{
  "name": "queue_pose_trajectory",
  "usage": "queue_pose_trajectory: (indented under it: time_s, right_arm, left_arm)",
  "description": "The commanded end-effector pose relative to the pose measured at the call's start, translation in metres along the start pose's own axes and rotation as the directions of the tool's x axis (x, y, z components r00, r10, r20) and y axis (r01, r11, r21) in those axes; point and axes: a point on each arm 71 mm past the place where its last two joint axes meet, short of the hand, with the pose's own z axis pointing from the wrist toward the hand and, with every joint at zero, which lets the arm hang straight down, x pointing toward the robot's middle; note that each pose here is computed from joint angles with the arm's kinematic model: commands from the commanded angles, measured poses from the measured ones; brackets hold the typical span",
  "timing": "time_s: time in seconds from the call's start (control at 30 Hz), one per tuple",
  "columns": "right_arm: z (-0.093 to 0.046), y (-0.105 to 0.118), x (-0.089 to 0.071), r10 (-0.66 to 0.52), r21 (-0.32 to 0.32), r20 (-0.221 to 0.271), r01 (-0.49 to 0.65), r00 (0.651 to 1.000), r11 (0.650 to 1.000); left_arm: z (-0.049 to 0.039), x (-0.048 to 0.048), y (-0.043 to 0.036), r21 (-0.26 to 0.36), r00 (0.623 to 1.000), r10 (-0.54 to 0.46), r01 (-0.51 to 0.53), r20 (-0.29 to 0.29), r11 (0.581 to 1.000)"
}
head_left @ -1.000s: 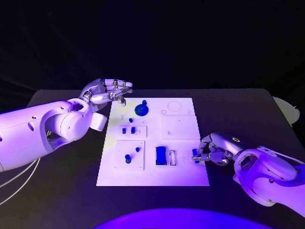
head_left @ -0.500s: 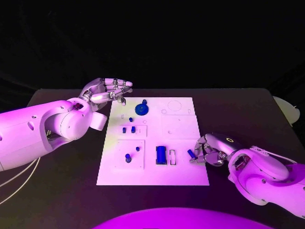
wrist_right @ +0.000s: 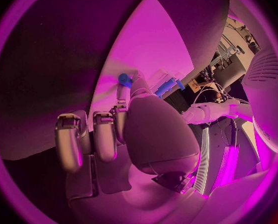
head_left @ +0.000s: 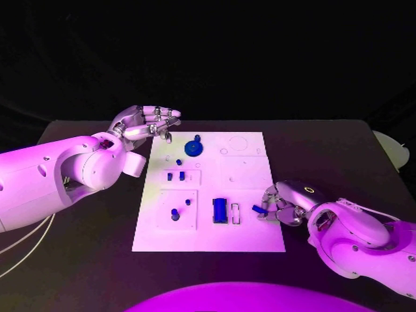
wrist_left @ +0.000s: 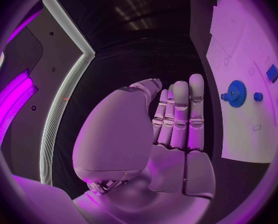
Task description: Assemble the parts on the task board
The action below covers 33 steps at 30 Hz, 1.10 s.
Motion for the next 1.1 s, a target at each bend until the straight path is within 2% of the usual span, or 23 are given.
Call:
queue_pose_trajectory:
  time_s: [0.03,0.37,0.57,0.83,1.1]
  right_arm:
    - [-0.001,-0.006,0.011,-0.039,0.039,-0.066,0.042,0.997,0.998]
    - [-0.003,-0.002,0.012,-0.020,0.034,-0.080,0.023,0.997,0.999]
    - [-0.005,0.003,0.008,0.011,0.026,-0.056,-0.009,0.998,1.000]
    - [-0.004,0.019,-0.005,0.080,-0.003,-0.021,-0.080,0.997,0.997]
    - [0.001,0.033,-0.004,0.138,-0.016,-0.038,-0.138,0.990,0.990]
  left_arm:
    - [0.0002,0.0020,-0.0009,0.007,1.000,-0.008,0.008,-0.014,1.000]
    - [-0.0002,0.0018,-0.0010,0.006,1.000,-0.008,0.008,-0.013,1.000]
    - [-0.0003,0.0016,-0.0009,0.006,1.000,-0.008,0.008,-0.012,1.000]
    - [0.0001,0.0023,-0.0008,0.005,1.000,-0.008,0.008,-0.015,1.000]
    - [0.0003,0.0031,-0.0007,0.003,1.000,-0.009,0.010,-0.018,1.000]
